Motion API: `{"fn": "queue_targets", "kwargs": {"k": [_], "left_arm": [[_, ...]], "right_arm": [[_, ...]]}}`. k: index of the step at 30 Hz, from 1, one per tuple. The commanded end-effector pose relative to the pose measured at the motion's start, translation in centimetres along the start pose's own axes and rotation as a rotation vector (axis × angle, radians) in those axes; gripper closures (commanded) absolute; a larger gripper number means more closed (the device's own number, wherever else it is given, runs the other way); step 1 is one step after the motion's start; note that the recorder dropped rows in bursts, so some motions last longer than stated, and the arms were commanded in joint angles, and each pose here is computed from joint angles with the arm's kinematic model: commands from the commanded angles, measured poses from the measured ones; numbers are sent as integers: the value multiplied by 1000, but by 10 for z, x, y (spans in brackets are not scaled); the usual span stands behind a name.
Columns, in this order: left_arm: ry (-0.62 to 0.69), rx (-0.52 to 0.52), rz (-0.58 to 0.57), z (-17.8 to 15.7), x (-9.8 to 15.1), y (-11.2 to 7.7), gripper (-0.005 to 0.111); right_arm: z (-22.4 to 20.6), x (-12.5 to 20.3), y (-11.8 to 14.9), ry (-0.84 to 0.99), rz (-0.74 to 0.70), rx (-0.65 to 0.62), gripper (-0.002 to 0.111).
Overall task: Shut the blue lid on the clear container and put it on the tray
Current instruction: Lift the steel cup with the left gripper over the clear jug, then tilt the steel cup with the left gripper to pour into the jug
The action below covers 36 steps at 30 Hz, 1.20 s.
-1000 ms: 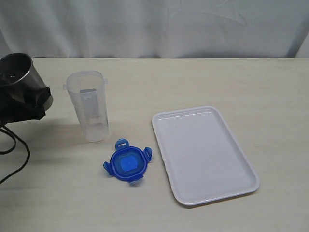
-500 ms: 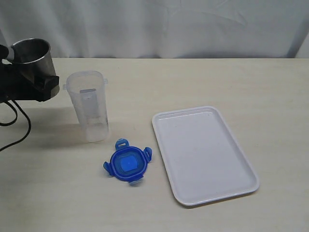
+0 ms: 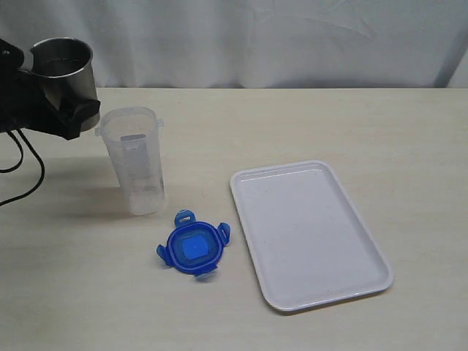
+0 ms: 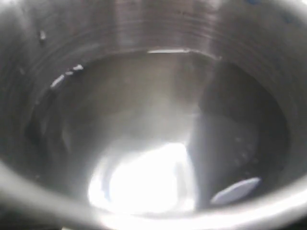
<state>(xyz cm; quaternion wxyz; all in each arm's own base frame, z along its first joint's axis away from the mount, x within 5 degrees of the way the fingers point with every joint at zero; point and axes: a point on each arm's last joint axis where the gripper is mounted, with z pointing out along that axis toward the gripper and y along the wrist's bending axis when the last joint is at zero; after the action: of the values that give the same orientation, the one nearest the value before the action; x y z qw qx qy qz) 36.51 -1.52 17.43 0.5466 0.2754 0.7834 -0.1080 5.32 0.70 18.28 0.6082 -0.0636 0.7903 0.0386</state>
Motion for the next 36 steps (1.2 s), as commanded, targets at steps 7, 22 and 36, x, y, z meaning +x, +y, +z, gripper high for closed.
{"fn": "queue_targets", "kwargs": {"k": [7, 22, 36], "left_arm": [[-83, 36, 80, -2, -19, 0, 107], [-106, 81, 367, -2, -20, -5, 107], [-111, 71, 515, -2, -20, -5, 107]], "right_arm": [[0, 1, 0, -2, -3, -2, 104], [0, 1, 0, -2, -3, -2, 104], [0, 1, 0, -2, -3, -2, 104]]}}
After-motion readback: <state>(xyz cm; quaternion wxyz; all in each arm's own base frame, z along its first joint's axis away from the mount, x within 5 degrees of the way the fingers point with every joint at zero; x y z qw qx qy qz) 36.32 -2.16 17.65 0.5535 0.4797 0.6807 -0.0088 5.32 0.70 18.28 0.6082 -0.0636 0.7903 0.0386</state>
